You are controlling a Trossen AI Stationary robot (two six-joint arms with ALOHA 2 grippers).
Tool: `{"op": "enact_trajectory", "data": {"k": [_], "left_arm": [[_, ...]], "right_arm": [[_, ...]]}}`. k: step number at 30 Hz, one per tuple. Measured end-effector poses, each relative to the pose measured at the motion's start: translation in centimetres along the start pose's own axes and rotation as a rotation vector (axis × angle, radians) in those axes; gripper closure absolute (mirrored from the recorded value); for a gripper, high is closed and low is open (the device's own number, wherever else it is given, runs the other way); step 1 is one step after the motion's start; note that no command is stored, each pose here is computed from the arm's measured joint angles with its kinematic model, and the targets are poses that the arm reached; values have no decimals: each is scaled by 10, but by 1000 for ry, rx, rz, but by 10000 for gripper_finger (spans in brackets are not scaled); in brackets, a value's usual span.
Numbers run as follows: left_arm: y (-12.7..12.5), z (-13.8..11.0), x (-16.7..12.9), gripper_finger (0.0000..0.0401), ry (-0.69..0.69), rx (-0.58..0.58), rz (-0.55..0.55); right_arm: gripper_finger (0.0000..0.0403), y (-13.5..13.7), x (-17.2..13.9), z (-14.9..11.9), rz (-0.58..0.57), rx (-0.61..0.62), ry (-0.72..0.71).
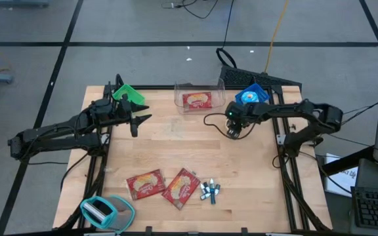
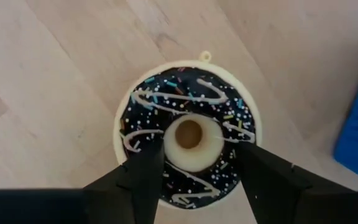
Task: Pick & Place Food Item
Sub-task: Put the black donut into the blue bin
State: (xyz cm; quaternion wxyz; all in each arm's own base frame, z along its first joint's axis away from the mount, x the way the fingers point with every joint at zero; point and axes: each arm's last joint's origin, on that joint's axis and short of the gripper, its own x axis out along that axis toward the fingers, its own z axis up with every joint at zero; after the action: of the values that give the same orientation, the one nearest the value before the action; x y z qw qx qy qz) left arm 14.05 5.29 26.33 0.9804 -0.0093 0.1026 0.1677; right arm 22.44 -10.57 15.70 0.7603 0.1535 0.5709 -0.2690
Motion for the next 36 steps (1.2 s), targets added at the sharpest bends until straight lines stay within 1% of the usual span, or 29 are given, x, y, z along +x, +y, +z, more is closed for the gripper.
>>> {"op": "enact_trajectory", "data": {"k": [2, 7, 13, 15, 18, 20, 23, 28, 32, 36], "left_arm": [[0, 0, 0, 215, -1, 0, 0], [0, 0, 0, 215, -1, 0, 0], [0, 0, 0, 215, 0, 0, 0], [0, 0, 0, 215, -1, 0, 0], [0, 0, 0, 215, 0, 0, 0], [0, 0, 0, 215, -1, 0, 0], [0, 0, 0, 215, -1, 0, 0], [0, 0, 0, 215, -1, 0, 0], [0, 0, 0, 215, 0, 0, 0], [0, 0, 0, 215, 0, 0, 0]], "right_arm": [[217, 0, 4, 1, -2, 1, 9], [233, 1, 4, 2, 1, 3, -8], [267, -6, -8, 3, 4, 21, -60], [274, -8, -14, 4, 8, 46, -89], [277, -11, -20, 3, 21, 133, -101], [277, -16, -22, 1, 79, 206, -78], [277, -24, -21, -3, 163, 324, -6], [277, -34, -9, -11, 164, 460, 14], [277, -38, -1, -16, 169, 540, -12], [277, -39, 0, -17, 173, 541, -22]]}}
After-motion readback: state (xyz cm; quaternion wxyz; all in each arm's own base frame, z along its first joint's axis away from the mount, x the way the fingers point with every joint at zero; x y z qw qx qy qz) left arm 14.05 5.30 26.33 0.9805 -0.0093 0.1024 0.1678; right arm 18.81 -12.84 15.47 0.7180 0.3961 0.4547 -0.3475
